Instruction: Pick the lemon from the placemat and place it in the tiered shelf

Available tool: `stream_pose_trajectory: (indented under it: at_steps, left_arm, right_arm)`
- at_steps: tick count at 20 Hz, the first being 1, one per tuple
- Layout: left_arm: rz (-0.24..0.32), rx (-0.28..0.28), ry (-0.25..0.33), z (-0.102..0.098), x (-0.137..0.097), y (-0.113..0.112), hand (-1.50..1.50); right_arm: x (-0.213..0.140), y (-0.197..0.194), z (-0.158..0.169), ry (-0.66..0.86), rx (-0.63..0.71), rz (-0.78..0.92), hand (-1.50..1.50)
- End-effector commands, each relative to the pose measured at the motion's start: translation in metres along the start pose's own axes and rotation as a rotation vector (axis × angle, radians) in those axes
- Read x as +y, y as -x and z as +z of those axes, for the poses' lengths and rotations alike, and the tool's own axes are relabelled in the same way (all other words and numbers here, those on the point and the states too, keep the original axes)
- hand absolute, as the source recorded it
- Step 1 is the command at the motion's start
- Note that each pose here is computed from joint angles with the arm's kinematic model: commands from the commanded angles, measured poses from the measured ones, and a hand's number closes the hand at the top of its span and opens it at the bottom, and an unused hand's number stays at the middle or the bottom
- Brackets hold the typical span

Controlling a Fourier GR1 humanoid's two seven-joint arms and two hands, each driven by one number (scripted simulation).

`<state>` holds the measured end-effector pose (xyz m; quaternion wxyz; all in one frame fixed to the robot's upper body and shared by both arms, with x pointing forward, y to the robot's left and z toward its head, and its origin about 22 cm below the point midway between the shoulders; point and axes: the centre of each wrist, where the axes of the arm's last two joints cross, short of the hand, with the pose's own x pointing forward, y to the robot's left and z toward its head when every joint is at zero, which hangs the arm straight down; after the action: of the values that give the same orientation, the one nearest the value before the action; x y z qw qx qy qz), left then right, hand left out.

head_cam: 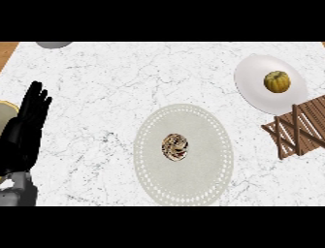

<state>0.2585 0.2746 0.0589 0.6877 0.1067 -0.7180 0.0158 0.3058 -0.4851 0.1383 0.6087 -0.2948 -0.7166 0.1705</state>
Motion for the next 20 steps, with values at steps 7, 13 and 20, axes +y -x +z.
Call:
stream_pose_trajectory:
  at_steps: [7, 13, 20]
  left_arm:
    - [-0.006, -0.01, 0.004, -0.001, -0.015, -0.005, 0.0]
    - [0.001, 0.002, -0.007, -0.001, 0.003, -0.003, 0.0]
    - [0.002, 0.007, 0.001, 0.017, -0.007, -0.005, 0.0]
  right_arm:
    - [-0.022, -0.021, -0.03, -0.04, -0.069, -0.122, -1.5]
    - [-0.052, 0.001, -0.008, 0.035, -0.095, -0.276, -1.5]
    - [-0.129, 0.0, 0.015, 0.207, 0.034, -0.319, -1.5]
